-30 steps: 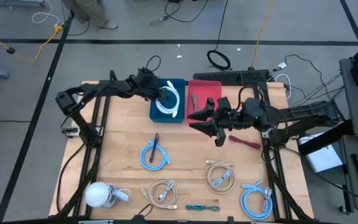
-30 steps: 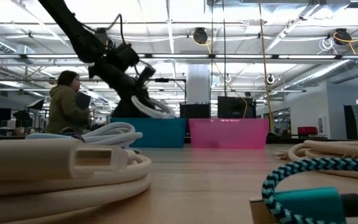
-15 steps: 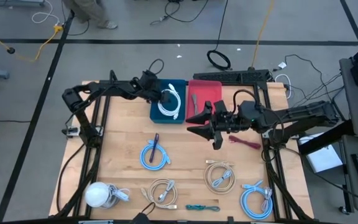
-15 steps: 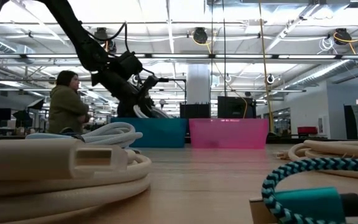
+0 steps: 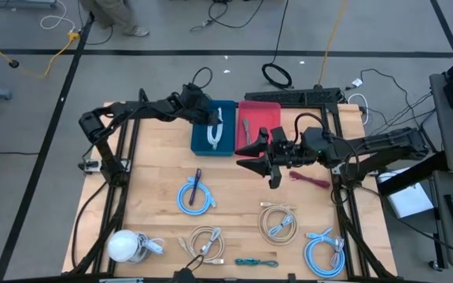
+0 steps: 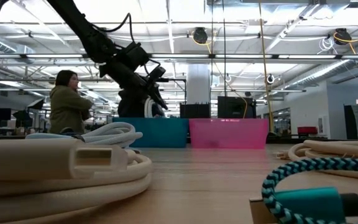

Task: Pick & Place USB Port
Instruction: Put the large white charger cable into the blue bin

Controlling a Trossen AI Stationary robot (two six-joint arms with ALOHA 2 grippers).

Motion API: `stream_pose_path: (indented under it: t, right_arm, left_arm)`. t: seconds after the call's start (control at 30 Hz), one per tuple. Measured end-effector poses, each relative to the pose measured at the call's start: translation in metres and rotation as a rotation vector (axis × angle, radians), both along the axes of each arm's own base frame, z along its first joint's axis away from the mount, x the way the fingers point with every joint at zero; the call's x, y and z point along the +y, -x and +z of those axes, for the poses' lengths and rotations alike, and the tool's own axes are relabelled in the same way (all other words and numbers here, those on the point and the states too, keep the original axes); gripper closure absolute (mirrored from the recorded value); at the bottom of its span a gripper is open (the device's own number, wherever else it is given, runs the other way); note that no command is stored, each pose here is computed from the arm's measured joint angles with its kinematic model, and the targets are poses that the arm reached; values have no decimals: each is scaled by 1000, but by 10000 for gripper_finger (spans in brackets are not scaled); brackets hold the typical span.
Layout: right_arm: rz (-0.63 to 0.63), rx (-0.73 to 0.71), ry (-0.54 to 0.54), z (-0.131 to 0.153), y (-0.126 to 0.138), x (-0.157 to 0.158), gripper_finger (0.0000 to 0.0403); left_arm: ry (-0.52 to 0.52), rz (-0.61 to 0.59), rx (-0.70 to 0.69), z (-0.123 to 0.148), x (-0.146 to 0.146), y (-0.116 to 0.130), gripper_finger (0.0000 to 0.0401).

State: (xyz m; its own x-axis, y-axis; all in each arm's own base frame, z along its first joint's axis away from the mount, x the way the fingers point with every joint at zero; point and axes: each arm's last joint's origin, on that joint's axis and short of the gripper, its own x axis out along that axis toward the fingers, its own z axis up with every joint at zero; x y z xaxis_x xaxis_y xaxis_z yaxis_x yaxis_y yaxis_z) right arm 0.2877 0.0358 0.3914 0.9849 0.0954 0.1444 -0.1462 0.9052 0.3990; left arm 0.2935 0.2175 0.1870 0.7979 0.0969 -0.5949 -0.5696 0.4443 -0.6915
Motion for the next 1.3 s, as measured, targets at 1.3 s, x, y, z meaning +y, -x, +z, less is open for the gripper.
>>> stream_pose_path:
  t: [1.3]
  right_arm:
    - [-2, 3, 12, 0, 0, 0, 245]
  left_arm:
    - [16, 42, 65, 10, -3, -9, 277]
